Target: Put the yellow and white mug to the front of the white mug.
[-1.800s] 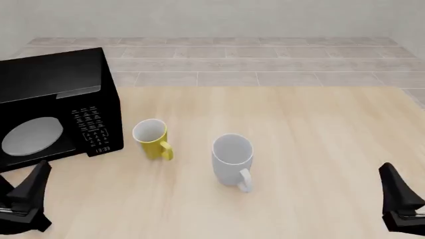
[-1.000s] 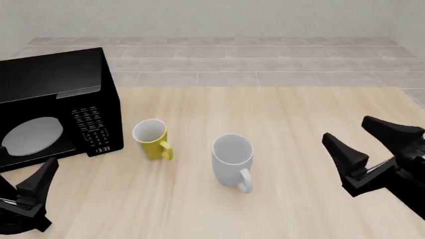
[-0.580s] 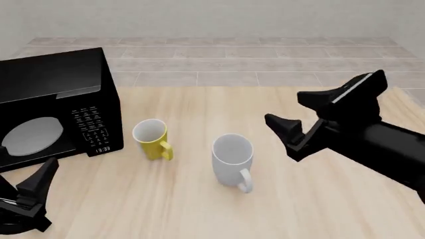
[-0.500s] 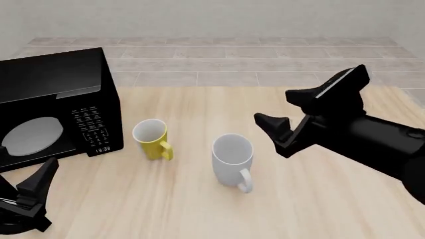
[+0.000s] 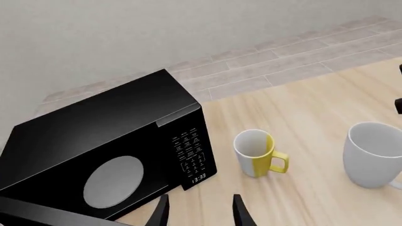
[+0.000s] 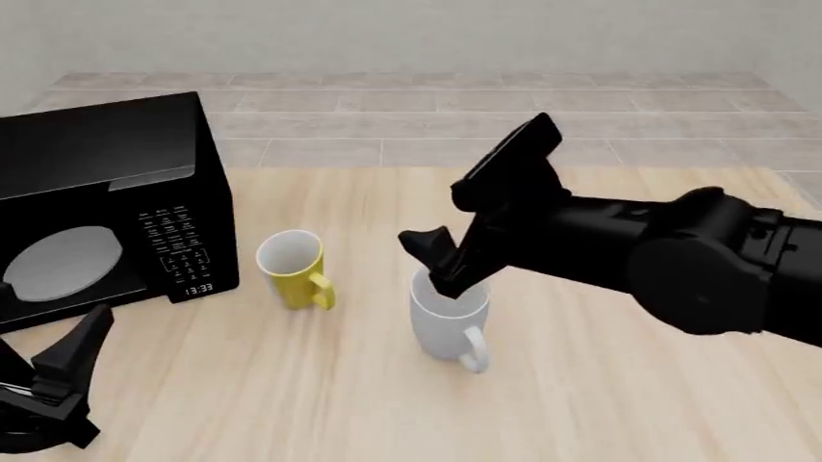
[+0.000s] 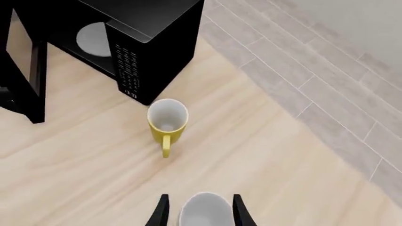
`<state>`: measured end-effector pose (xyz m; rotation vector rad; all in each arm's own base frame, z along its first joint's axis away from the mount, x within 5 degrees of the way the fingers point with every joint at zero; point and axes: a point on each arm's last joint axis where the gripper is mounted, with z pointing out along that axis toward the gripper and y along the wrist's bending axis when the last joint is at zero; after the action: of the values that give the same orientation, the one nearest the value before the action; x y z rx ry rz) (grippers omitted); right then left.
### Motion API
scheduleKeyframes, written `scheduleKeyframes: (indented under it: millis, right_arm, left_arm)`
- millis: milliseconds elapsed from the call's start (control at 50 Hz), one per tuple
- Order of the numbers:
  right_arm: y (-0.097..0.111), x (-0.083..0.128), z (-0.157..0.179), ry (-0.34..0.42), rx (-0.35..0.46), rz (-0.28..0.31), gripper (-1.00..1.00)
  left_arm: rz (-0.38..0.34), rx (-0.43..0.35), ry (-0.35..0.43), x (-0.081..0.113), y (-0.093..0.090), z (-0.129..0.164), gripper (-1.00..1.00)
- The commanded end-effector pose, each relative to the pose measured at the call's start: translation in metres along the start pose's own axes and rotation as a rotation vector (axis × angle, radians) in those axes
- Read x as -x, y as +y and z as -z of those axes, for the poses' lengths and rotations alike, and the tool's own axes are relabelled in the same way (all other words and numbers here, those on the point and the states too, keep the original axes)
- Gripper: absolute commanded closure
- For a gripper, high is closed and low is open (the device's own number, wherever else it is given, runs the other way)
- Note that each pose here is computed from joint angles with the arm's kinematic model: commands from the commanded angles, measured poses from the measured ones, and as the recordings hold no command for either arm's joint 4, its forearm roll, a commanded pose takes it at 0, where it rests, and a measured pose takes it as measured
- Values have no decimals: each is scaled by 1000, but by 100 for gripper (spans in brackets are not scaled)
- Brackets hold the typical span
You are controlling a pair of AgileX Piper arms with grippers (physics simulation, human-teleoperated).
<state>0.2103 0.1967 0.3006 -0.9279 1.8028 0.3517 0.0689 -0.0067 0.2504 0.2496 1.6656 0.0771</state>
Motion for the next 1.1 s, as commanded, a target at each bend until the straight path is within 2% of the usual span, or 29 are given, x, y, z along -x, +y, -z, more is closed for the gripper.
scheduleKeyframes:
  millis: [20, 240, 440, 620, 1000, 1100]
  right_arm:
    - [11, 8, -23, 27, 42, 20, -100]
    - [22, 17, -35, 36, 76, 43, -100]
    - [20, 27, -53, 42, 74, 37, -100]
    - [14, 25, -81, 91, 64, 27, -100]
    - [40, 20, -115, 147, 123, 29, -100]
    - [40, 22, -122, 152, 124, 31, -100]
  left_arm:
    - [0, 0, 0, 0, 0, 0, -100]
    - [0, 0, 0, 0, 0, 0, -100]
    - [0, 0, 0, 0, 0, 0, -100]
    - [0, 0, 0, 0, 0, 0, -100]
    - [0, 0, 0, 0, 0, 0, -100]
    - [0, 0, 0, 0, 0, 0, -100]
